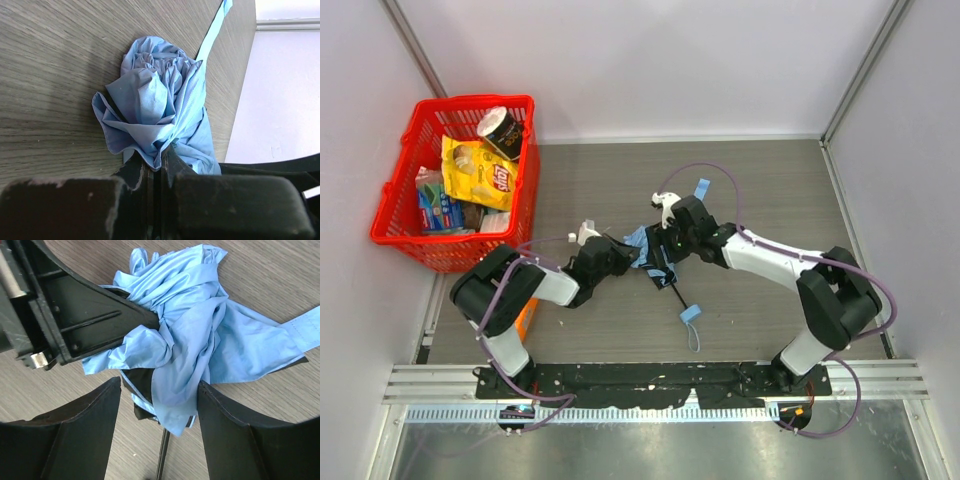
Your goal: Put away the umbrella
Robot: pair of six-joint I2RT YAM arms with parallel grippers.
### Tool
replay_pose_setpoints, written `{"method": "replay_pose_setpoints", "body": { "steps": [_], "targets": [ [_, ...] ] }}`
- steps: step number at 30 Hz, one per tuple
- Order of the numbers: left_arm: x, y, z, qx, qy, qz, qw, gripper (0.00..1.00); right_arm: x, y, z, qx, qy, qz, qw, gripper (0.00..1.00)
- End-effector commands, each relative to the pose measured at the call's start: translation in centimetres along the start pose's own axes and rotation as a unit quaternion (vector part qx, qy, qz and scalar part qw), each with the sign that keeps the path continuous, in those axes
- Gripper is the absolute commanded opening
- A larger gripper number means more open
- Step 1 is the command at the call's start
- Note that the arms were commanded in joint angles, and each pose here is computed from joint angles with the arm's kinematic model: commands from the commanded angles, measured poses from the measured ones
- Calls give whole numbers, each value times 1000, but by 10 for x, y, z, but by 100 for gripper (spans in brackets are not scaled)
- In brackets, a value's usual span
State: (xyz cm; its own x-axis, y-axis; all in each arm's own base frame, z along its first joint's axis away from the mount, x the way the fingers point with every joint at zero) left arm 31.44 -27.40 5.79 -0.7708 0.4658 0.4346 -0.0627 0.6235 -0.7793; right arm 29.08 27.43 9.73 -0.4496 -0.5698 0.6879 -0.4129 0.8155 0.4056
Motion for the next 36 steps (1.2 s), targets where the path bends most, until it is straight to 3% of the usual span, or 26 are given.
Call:
{"method": "replay_pose_setpoints", "body": {
  "steps": [1,7,10,17,25,36],
  "targets": [
    [3,42,25,-25,36,-63,997,0,29,18,-29,-7,-55,-17,998,67],
    [3,50,30,-27,44,-72,996,0,29,13,-54,-64,-90,39,993,68],
    [3,55,33,-27,47,-75,996,0,13,4,-54,-67,-96,91,989,73],
    [6,69,39,-27,53,-91,994,0,-10,31,-34,49,-88,103,990,74],
    [5,75,45,-24,62,-94,993,0,-29,9,9,169,-42,126,977,74],
    [6,76,47,-21,67,-92,993,0,14,20,9,210,-67,72,973,75]
  ]
}}
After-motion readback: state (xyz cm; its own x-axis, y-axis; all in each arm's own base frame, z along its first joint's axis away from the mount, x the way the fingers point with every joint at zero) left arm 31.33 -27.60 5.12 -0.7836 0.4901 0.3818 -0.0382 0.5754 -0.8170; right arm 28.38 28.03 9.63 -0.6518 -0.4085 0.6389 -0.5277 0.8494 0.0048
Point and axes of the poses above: each gripper's point midway between its finger pads, its own x axis back along the fingers, its own y axis along the line the jaws close on, z = x × y, the point moved 2 cm from there along x, back along the fingers, and after that the axes turned 14 degrees about -x, right-handed, at the moved point
